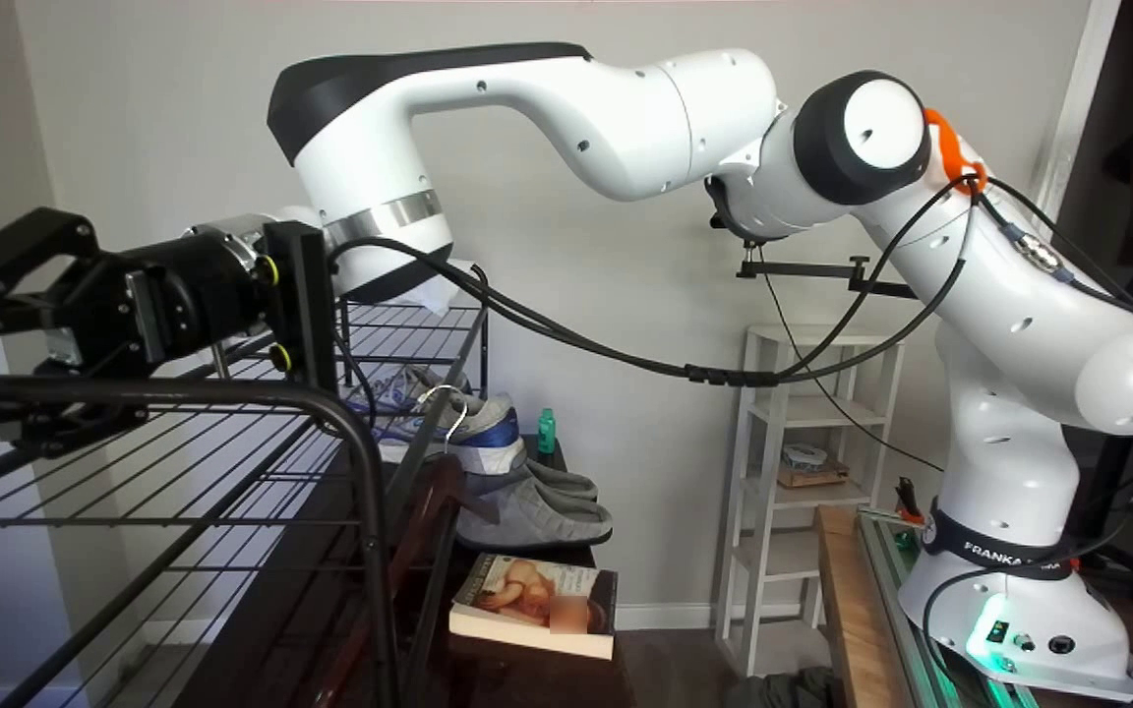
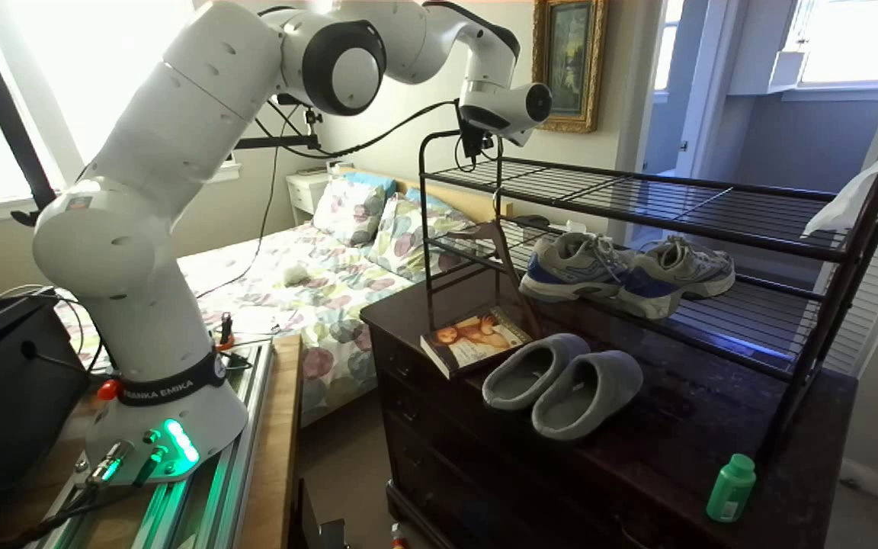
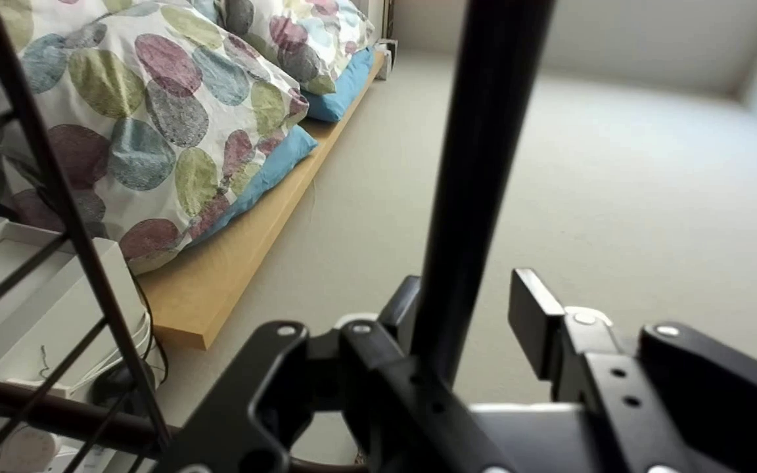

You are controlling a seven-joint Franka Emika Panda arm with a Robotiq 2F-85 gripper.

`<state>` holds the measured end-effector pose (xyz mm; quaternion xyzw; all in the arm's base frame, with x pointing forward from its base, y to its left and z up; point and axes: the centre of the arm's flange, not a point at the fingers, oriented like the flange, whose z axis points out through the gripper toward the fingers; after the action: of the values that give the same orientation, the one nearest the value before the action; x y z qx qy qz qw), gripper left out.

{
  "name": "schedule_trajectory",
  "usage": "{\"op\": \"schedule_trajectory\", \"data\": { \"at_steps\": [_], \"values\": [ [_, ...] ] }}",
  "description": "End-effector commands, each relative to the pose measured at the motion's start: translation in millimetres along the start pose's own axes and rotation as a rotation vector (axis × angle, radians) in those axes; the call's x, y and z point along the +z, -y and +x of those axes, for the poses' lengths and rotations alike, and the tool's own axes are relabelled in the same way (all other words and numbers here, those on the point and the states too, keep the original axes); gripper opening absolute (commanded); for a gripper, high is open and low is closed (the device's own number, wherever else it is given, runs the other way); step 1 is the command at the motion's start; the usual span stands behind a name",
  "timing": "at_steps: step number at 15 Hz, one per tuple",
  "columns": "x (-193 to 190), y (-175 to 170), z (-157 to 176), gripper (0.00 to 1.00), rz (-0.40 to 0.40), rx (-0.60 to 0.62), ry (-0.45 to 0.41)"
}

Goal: Slightly move the shoe rack

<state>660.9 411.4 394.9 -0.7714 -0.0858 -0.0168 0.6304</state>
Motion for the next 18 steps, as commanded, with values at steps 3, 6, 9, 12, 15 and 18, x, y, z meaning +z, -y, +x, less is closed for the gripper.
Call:
{"op": "schedule_trajectory", "data": {
  "at_steps": [3,6,9,12,15,18],
  "values": [
    [-3,9,6,0.00,0.030,0.054,0.010],
    [-6,6,6,0.00,0.034,0.065,0.010],
    [-3,15,4,0.01,0.035,0.062,0.028],
    [9,40,-6,0.01,0.034,0.032,0.098],
    [17,56,-11,0.01,0.002,-0.001,0.160],
    [23,67,-13,0.01,-0.029,-0.026,0.200]
  ]
}}
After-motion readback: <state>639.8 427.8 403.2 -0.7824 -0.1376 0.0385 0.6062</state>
